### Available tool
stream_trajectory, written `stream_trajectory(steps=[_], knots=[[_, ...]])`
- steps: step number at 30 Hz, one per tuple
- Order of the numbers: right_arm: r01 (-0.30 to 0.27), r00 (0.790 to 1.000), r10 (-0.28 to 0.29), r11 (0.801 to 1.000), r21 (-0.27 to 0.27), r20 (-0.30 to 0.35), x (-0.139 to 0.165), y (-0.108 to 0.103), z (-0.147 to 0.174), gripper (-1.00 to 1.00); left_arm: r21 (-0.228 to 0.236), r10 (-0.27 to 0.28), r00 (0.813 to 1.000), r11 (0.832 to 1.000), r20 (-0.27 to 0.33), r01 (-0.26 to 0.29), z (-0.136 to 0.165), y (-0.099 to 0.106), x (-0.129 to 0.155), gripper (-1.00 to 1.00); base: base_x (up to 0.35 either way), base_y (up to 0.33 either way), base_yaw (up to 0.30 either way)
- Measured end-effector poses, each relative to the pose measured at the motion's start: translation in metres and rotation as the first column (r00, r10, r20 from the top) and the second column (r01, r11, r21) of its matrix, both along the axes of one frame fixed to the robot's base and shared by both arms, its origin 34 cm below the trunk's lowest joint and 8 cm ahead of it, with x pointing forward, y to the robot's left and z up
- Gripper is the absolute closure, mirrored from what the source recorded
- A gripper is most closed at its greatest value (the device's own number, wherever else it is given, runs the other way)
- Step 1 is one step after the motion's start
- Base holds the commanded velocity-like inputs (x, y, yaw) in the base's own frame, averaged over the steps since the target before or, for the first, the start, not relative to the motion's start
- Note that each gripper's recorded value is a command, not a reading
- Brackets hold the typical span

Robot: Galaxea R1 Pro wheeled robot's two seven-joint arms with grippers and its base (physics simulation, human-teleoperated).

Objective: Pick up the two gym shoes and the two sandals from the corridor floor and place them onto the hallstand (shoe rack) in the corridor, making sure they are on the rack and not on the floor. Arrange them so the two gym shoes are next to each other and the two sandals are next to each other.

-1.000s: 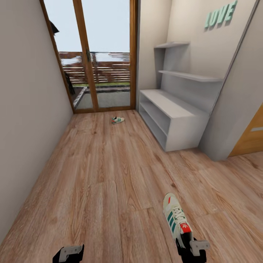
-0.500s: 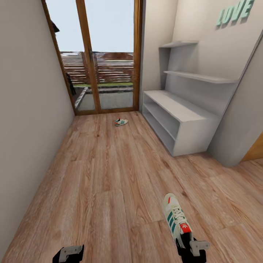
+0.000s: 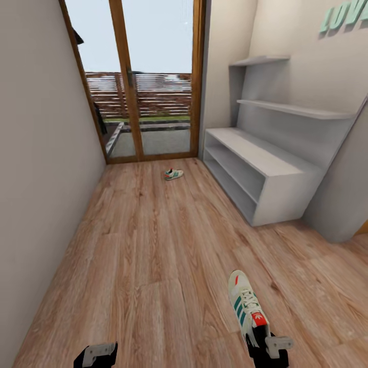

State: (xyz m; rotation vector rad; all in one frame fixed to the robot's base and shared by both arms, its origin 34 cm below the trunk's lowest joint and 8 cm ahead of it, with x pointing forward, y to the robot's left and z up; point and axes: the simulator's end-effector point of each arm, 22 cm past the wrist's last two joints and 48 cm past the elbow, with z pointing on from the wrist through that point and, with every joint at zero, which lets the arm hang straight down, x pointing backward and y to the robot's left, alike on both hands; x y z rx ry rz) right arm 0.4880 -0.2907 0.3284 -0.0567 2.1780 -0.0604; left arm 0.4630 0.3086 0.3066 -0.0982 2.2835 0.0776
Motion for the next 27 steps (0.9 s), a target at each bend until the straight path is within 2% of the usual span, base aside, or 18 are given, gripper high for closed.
stream_trajectory(steps=[27], knots=[[0.0,1.0,0.0,1.0,0.0,-0.001,-0.0004,-0.0002,-0.0003,1.0,-0.001,0.001,1.0,1.0,0.0,-0.001,0.0,0.0,0.0,-1.0,0.315,0.114,0.0]])
